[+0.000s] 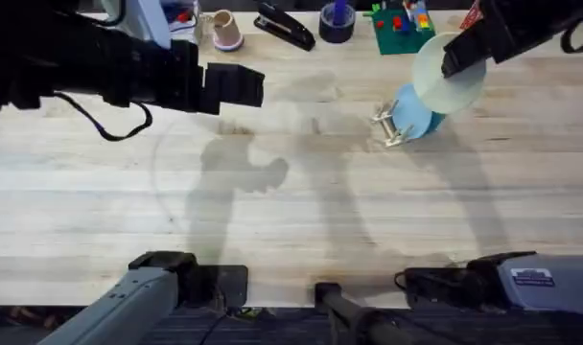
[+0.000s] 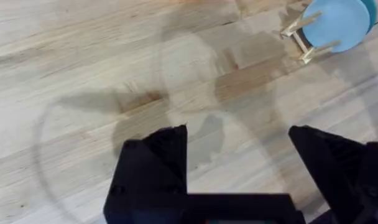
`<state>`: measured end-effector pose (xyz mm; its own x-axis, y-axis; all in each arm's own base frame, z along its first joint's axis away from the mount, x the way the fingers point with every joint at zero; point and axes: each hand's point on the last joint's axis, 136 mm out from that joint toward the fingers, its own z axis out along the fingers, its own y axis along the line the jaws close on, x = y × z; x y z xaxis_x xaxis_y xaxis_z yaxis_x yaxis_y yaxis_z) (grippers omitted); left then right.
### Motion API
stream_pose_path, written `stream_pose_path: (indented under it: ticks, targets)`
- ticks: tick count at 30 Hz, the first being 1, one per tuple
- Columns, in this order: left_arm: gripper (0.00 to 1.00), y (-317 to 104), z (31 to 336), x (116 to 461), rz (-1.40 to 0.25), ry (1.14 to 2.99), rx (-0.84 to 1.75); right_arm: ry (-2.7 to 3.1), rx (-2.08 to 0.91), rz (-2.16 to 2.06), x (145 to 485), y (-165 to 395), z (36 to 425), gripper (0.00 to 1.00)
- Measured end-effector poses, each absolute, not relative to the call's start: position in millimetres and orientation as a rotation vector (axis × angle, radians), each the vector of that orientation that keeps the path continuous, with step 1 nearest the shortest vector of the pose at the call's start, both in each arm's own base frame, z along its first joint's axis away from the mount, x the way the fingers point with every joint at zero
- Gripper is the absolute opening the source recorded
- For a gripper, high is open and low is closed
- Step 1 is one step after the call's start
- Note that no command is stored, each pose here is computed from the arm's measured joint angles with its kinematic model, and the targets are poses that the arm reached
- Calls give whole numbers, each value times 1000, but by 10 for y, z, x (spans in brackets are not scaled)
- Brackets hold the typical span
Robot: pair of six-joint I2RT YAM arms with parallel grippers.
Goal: Pick up the plates from the table one by one and place each into a slot on the dish rack.
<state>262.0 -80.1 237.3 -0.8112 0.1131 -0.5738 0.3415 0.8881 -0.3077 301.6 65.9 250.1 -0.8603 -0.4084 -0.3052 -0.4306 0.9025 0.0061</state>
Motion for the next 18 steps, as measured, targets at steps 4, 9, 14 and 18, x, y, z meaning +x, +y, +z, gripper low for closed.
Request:
stream_pose_path:
  ticks: [4, 9, 14, 18]
  targets:
    - [995, -801, 2372, 2620, -543, 2491, 327, 2795, -618, 112, 3048, 667, 2432, 31]
    - [995, -800, 2373, 2620, -542, 2491, 327, 2811, -563, 123, 3125, 684, 2376, 33]
    - [996, -800, 2373, 2620, -542, 2491, 327, 2792, -505, 130, 3200, 697, 2393, 33]
    - [996, -799, 2373, 2620, -542, 2491, 327, 2790, -498, 134, 3203, 729, 2396, 34]
